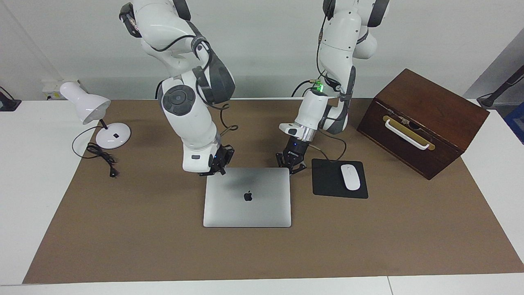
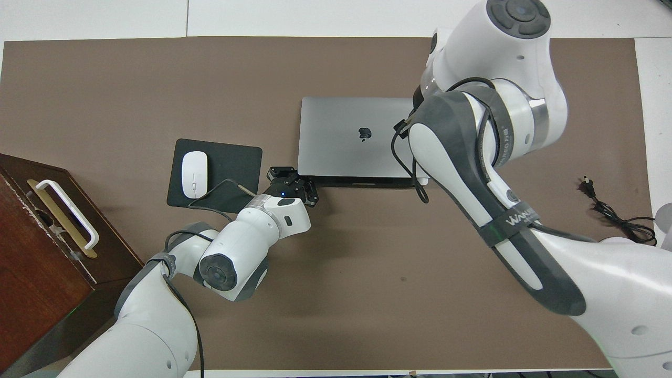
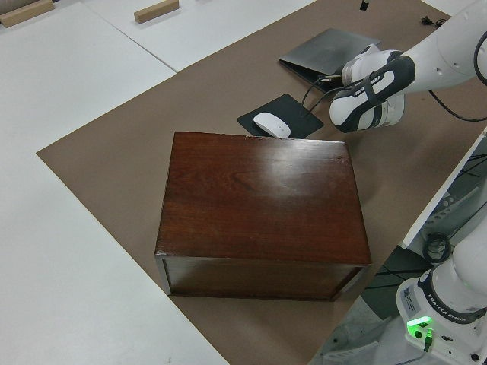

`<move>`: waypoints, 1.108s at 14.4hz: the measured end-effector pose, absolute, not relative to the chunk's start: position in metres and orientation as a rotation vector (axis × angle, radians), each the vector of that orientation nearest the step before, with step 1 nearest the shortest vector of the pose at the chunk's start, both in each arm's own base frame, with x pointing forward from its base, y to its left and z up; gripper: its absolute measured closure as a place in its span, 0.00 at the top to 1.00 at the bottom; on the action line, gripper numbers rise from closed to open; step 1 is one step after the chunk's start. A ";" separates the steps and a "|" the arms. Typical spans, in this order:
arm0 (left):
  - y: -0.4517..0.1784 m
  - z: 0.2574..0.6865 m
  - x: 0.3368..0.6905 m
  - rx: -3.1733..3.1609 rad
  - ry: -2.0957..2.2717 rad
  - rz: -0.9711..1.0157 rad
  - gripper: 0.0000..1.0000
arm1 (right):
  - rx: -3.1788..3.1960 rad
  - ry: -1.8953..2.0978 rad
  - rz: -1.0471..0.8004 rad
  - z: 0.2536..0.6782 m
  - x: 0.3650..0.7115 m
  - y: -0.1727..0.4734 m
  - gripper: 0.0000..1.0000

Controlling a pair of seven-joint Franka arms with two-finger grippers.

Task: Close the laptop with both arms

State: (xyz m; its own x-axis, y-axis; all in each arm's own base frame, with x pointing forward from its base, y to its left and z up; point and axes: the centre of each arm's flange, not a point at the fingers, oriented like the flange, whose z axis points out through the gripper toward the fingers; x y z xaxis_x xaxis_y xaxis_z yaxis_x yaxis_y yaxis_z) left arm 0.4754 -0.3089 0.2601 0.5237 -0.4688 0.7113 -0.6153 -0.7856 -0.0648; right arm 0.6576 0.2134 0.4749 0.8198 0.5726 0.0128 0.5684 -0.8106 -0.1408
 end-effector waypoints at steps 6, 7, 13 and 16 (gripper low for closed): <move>-0.288 0.258 0.484 2.640 -0.893 1.044 0.01 | -2.941 -0.859 0.153 0.539 0.628 0.163 0.01; -0.283 0.262 0.487 2.673 -0.891 0.998 0.01 | -2.950 -0.839 0.160 0.552 0.621 0.152 0.01; -0.258 0.331 0.493 2.824 -0.878 0.775 0.01 | -2.991 -0.804 0.157 0.611 0.572 0.132 0.24; -0.254 0.365 0.489 2.871 -0.877 0.674 0.01 | -3.004 -0.791 0.130 0.624 0.561 0.126 0.53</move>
